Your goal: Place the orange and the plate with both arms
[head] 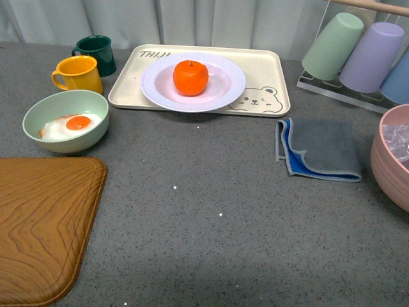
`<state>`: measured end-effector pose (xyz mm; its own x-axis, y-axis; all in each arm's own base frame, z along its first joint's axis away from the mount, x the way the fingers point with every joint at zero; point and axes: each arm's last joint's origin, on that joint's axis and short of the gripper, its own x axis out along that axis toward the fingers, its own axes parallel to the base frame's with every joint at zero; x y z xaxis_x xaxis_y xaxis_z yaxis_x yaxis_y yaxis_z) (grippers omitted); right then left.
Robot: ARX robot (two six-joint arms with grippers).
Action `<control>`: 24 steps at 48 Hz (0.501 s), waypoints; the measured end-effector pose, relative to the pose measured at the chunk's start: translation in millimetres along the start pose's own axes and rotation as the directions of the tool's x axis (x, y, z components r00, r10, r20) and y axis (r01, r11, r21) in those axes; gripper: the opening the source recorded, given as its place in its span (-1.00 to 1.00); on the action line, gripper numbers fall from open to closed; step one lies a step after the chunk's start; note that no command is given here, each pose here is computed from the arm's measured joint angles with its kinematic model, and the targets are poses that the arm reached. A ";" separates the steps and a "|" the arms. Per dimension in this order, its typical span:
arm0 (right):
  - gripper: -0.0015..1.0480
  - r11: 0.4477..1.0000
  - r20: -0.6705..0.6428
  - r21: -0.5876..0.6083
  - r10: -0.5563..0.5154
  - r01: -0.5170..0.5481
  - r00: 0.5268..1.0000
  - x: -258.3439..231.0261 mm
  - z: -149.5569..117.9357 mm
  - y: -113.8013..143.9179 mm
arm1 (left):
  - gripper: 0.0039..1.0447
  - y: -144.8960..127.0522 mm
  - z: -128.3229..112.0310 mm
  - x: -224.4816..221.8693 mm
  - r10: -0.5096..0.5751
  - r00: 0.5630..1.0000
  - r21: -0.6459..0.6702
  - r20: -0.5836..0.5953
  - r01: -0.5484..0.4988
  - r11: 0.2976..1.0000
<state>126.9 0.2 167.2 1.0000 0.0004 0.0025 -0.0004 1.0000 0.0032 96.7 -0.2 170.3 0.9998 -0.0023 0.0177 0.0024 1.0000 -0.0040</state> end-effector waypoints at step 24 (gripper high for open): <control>-0.98 1.000 0.006 0.000 0.000 0.000 1.000 -13.6 1.4 0.0 | 0.88 0.0 0.0 0.0 0.000 1.000 0.000 0.000 0.000 1.000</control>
<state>113.3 0.2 168.5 1.0000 0.0004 0.0090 -0.0004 1.0000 0.0033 96.7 -0.2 170.3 0.9998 -0.0023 0.0177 0.0024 1.0000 -0.0040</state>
